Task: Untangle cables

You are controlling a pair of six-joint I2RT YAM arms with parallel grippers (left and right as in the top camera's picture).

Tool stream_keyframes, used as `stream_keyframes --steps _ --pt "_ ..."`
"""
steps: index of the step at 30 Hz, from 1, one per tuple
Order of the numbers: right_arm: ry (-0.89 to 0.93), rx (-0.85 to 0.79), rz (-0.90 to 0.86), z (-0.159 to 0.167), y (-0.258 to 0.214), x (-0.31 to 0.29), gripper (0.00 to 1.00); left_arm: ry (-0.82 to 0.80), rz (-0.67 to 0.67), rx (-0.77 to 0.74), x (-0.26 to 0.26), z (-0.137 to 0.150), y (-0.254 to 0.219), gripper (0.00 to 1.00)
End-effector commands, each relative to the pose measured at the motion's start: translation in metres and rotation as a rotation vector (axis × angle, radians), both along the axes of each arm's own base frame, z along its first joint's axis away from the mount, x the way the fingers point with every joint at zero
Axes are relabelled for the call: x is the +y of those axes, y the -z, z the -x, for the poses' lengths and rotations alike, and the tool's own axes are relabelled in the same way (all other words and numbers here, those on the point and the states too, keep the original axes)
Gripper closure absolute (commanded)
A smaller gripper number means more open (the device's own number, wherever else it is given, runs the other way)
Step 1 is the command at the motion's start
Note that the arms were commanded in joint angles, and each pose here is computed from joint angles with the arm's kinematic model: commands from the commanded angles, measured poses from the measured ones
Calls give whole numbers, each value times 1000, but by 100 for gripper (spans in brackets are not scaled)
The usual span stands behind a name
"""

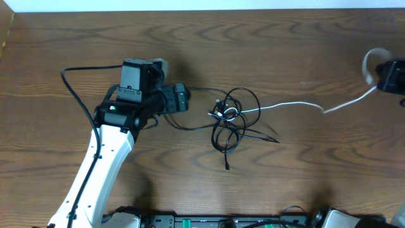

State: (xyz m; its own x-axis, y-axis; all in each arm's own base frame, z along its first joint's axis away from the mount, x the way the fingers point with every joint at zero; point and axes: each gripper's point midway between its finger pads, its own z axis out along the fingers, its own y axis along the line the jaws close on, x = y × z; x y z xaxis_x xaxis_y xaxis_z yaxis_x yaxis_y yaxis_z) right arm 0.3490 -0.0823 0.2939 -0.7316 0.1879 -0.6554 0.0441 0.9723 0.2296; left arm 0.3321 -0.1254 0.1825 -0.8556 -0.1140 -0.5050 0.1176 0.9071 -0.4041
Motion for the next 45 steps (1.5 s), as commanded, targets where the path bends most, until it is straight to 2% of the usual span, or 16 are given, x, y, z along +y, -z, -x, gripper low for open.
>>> stream_keyframes --steps 1,2,7,13,22,28,31,34,35,37,40,45 --pt "-93 2 38 -8 3 13 53 185 89 -1 -42 15 -8 8" --pt "-94 9 44 -10 6 13 41 203 89 0 -48 17 -7 8" --pt "-112 8 23 -18 10 18 34 300 80 43 -83 25 14 10" --pt "-170 -4 -19 -22 9 35 33 399 60 103 -124 28 55 21" --pt "-211 6 -23 -25 13 50 31 522 51 92 -182 30 105 20" --pt "-218 6 -23 -25 13 52 30 523 -46 149 -186 38 148 22" --pt "-226 5 -24 -25 13 55 30 534 -56 168 -187 44 153 34" --pt "-254 4 -33 -26 13 65 28 536 -56 169 -187 45 153 75" --pt "-271 5 -40 -27 13 70 27 534 -57 169 -186 45 152 92" --pt "-300 11 -42 -28 16 80 23 528 -55 167 -183 44 146 93" --pt "-376 33 -34 -30 25 101 22 513 -44 140 -177 39 122 93" --pt "-476 90 -42 -34 45 136 25 519 -27 13 -158 33 50 92"
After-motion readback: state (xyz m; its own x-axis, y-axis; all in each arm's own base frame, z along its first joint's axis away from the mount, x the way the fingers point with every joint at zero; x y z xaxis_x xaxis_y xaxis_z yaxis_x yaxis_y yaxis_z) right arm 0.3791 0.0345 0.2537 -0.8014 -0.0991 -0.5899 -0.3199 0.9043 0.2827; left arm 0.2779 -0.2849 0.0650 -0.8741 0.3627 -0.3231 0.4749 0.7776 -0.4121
